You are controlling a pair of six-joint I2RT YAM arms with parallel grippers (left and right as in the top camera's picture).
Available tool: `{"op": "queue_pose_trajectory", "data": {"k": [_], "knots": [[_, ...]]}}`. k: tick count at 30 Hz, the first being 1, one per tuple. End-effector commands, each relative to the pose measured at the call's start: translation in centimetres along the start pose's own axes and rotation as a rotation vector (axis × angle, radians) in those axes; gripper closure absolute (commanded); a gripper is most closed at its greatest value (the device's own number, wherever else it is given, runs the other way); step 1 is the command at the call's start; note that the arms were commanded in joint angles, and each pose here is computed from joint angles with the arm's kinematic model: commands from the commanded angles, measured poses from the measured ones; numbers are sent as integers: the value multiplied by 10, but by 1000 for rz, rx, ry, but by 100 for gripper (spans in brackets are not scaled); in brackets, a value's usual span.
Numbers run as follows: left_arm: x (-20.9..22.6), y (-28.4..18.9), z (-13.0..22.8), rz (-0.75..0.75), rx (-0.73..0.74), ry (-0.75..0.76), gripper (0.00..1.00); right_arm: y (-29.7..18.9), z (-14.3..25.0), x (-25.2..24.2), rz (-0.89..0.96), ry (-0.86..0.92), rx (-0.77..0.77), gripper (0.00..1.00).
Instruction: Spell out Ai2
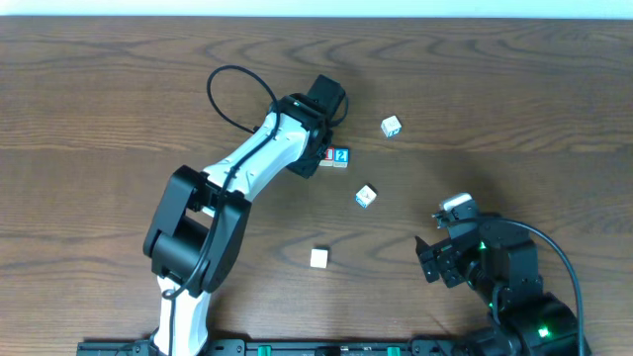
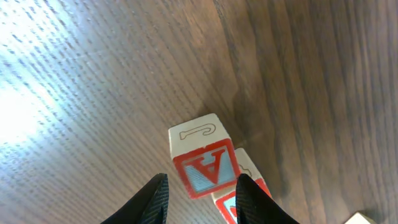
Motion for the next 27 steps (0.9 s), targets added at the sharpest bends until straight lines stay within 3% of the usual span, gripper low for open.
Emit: {"op": "queue_pose_trajectory", "data": {"k": [1,10,27], "knots": [[-4,1,-2,5,-6,-13,63,0,0,-3,13,13,-2,1],[-4,1,-2,5,-7,-45,51,0,0,-3,13,13,-2,1],[-1,10,1,-14,11,-256,58,0,0,-3,13,13,-2,1]]}}
Point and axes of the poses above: each gripper's point midway between its finger pads, its own y axis out along the fingers, its own x axis along the line the jaws close on, z = x × y, the point moved 1 cm from there along -y, back along the fingers, and after that the axes turned 12 degrees about y, right-handed, at the moved point
